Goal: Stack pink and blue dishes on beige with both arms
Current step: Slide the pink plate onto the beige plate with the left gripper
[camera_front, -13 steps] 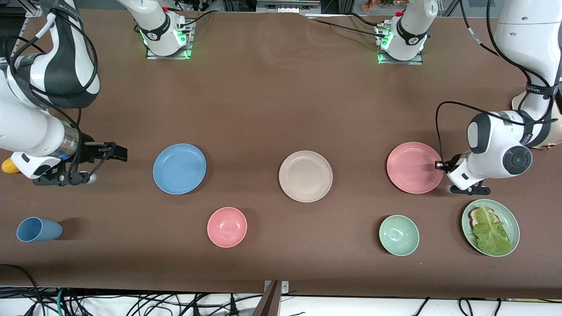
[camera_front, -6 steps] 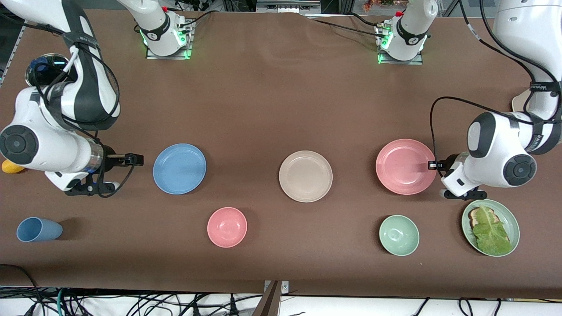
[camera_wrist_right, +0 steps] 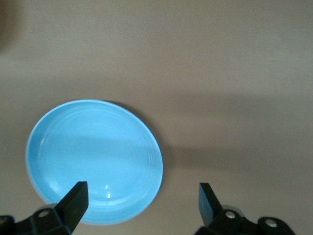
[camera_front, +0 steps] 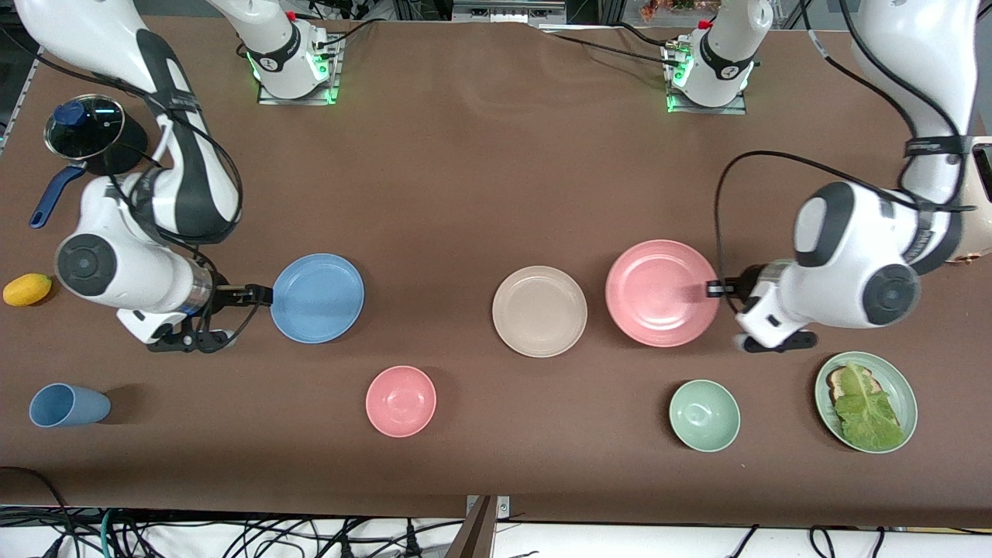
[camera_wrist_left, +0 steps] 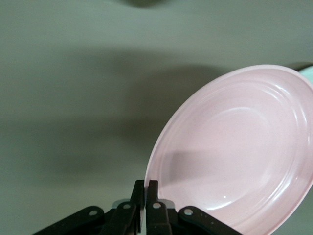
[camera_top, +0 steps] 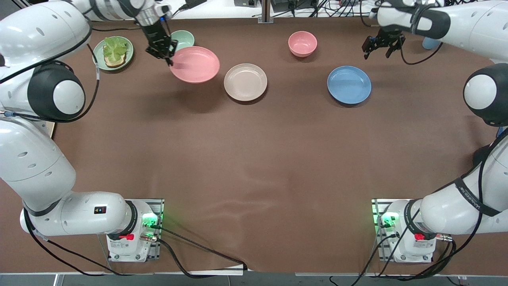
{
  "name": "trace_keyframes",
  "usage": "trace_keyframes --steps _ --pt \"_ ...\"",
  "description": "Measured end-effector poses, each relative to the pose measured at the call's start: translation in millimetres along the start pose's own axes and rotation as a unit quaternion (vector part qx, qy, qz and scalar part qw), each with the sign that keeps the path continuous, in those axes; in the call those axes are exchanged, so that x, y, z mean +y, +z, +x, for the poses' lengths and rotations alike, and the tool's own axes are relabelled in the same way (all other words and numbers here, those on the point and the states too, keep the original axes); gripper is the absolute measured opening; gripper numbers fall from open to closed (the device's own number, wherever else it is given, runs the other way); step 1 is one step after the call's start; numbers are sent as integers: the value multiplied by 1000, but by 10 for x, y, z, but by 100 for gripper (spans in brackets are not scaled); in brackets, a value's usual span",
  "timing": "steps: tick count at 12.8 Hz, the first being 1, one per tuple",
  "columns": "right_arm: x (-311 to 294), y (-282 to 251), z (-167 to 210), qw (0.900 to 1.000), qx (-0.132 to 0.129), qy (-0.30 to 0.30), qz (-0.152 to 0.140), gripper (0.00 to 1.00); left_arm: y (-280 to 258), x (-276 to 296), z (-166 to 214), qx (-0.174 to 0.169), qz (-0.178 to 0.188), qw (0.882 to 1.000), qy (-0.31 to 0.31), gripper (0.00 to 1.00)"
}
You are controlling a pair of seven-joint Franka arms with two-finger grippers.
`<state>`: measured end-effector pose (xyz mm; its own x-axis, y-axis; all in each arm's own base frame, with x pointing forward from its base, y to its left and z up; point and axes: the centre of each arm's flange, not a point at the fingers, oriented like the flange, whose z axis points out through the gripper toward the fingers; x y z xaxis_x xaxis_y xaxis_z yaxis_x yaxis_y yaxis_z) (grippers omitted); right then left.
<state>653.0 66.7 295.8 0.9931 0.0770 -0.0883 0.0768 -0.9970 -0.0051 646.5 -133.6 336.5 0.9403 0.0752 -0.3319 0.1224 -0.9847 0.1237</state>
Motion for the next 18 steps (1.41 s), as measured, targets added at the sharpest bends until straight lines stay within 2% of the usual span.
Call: trace_keyframes --steps 3,6,8,11,12,16,17,18 --pt "-8 542 -187 1000 19 -1 1 100 404 802 -47 23 -6 1000 8 6" --pt "-10 748 -296 999 32 -1 2 100 893 1294 -4 48 -19 999 -8 6" --pt "-11 865 -368 999 39 -2 3 97 1109 1462 16 58 -25 998 -16 6" --pt "-7 989 -450 999 33 -2 3 88 1090 1470 45 63 -26 997 -21 6" --pt "-4 1010 -459 1000 31 -1 3 88 1075 1455 58 66 -24 997 -21 6" --pt "30 1020 -460 999 31 -8 2 40 1077 1407 84 76 -3 997 -12 6" --pt "63 1024 -460 999 30 -11 2 39 1086 1407 85 76 -2 997 -12 6" --pt "96 1032 -461 999 30 -13 2 32 1096 1410 84 75 -1 997 -11 6"
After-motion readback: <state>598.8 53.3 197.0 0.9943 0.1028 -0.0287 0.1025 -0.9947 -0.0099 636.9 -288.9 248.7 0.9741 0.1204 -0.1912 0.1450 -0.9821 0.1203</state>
